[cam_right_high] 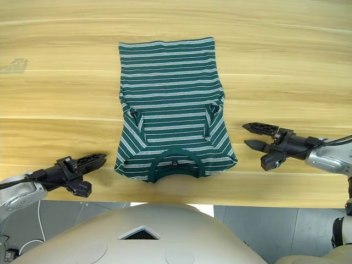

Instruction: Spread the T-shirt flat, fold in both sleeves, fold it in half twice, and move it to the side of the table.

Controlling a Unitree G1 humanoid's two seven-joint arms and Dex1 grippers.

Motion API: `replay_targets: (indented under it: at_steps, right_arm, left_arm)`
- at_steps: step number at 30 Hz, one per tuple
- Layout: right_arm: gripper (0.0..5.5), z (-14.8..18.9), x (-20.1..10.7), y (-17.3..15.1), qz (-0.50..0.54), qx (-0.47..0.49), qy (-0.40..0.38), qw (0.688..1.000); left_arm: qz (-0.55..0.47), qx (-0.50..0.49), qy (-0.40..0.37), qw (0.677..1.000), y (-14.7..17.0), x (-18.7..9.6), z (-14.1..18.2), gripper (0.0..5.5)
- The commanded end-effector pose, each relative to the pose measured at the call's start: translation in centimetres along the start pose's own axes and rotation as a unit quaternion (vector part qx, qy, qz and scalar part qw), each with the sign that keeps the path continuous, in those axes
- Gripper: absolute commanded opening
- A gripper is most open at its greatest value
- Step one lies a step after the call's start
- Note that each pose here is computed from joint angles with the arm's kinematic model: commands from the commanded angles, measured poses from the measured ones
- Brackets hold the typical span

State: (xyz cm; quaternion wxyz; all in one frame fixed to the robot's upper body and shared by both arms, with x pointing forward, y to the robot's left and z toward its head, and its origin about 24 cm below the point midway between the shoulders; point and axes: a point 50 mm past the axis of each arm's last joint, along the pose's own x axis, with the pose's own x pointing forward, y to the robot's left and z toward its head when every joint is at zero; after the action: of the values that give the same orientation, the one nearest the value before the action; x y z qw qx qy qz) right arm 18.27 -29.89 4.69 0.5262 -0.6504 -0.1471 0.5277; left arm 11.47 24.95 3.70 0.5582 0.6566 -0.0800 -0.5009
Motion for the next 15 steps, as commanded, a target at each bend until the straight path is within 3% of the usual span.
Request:
replay_targets:
  at_steps: [1,15]
  right_arm:
    - [3.99,0.4,-0.2,1.4,0.045,0.014,-0.028,0.998]
    - [3.99,2.2,2.8,2.2,0.061,0.073,-0.113,0.989]
  left_arm:
    - [-0.022,0.014,-0.019,0.999,-0.7,0.2,0.4,1.87]
    - [0.0,0.039,-0.072,0.997,-0.6,3.3,1.3,2.01]
